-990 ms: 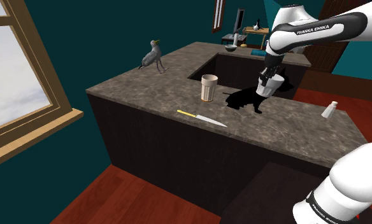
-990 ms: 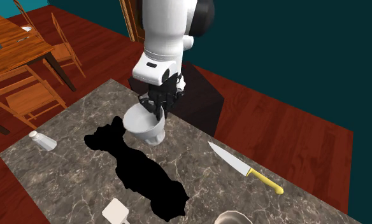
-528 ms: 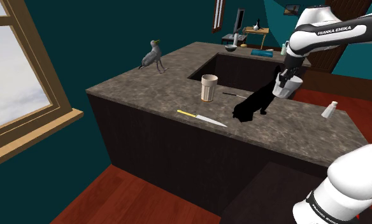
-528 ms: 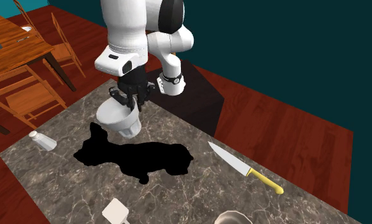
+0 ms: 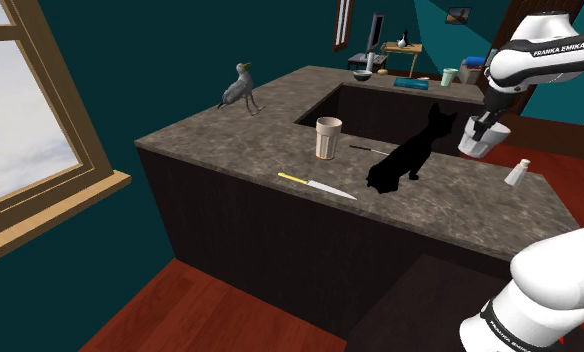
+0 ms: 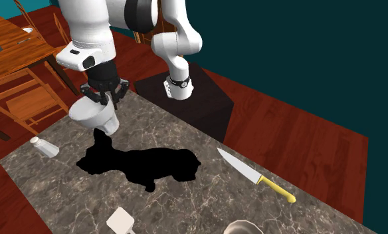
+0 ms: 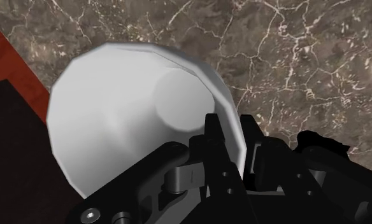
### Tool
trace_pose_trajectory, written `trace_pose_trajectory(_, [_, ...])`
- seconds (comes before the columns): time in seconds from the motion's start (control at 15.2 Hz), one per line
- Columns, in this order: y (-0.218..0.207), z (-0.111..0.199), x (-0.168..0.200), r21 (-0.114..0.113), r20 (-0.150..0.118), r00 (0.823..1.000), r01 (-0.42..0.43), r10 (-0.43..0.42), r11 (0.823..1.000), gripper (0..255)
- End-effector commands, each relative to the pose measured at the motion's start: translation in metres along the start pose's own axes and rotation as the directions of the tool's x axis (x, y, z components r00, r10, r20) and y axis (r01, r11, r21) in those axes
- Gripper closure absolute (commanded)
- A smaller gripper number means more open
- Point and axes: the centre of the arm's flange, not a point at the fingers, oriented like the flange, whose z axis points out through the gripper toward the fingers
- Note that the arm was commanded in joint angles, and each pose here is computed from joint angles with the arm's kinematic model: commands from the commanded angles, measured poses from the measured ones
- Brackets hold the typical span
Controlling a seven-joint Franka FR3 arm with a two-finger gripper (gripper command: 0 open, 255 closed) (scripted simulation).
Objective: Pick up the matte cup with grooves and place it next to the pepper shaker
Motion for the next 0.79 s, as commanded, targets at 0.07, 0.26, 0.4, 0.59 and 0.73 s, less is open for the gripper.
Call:
trace_pose_trajectory(0.07, [0.026,0.000,-0.027,0.000,0.000,1.000,0.002,-0.002,1.000,255])
trace_pose_trajectory(0.26, [0.055,0.002,-0.054,0.000,0.000,1.000,0.002,-0.002,1.000,255])
trace_pose_trajectory(0.4, [0.074,0.004,-0.072,0.000,0.000,1.000,0.002,-0.002,1.000,255])
trace_pose_trajectory(0.59, [0.103,0.007,-0.099,0.000,0.000,1.000,0.002,-0.002,1.000,255])
trace_pose_trajectory(0.73, [0.122,0.009,-0.117,0.000,0.000,1.000,0.002,-0.002,1.000,255])
